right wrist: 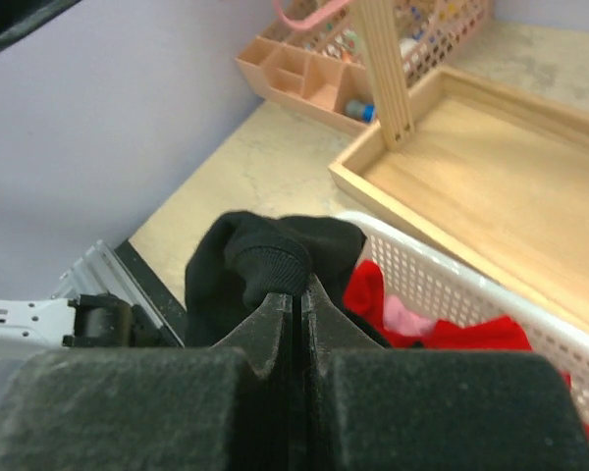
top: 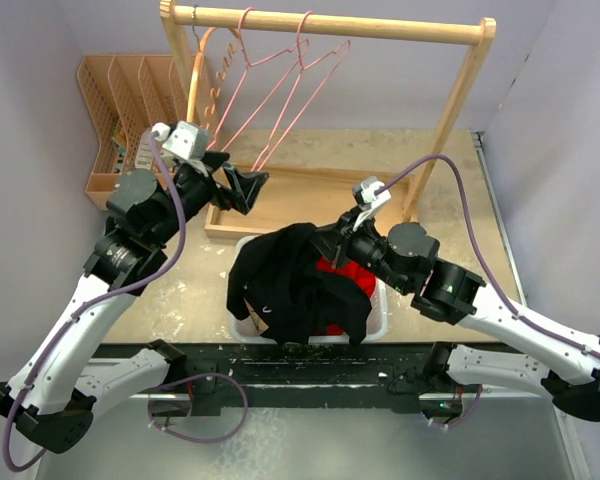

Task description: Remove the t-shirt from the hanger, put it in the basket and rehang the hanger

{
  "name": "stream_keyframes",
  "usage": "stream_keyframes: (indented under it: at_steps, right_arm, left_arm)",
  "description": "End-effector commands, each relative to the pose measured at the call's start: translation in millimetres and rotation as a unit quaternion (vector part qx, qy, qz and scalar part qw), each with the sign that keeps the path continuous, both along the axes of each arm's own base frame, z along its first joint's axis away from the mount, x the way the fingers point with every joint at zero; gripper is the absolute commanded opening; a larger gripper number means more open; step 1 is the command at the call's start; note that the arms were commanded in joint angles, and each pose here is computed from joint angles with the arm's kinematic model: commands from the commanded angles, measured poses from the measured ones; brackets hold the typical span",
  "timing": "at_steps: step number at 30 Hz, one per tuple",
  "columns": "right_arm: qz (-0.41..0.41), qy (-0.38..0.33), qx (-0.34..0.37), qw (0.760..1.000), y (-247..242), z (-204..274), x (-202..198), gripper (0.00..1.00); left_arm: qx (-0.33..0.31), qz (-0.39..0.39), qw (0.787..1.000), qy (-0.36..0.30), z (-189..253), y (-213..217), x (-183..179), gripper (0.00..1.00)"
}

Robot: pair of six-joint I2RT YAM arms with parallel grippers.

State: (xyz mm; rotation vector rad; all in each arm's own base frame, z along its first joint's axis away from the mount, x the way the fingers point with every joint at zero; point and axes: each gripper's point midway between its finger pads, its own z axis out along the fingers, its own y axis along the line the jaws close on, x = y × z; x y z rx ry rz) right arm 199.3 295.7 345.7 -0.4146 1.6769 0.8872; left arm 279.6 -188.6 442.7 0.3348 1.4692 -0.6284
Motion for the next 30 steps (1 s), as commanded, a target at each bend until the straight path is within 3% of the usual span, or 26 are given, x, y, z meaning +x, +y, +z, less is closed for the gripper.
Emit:
stream_keyframes:
  at_steps: [1, 8, 12, 16, 26, 30]
  right_arm:
    - [-0.051, 0.052, -0.02, 0.997, -19, -38, 4, 0.0]
    - [-0.041, 0.152, -0.161, 0.974, -25, -137, -11, 0.0]
    - [-0.083, 0.232, -0.213, 0.945, -40, -193, -18, 0.0]
    - [-0.139, 0.264, -0.257, 0.919, -60, -231, -16, 0.0]
    - [-0.212, 0.29, -0.328, 0.874, -82, -278, -8, 0.0]
    - [-0.227, 0.274, -0.34, 0.87, -84, -276, 0, 0.1]
  left_arm:
    - [-0.002, -0.048, 0.999, -0.008, -5, -12, -11, 0.99]
    - [0.011, -0.102, 0.994, 0.033, -44, -28, -23, 0.99]
    - [0.015, -0.113, 0.992, 0.061, -68, -33, -29, 0.99]
    - [0.02, -0.103, 0.992, 0.076, -82, -30, -32, 0.99]
    - [0.028, -0.032, 0.994, 0.102, -109, -5, -27, 0.99]
    - [0.019, 0.023, 0.993, 0.111, -114, 13, -24, 0.99]
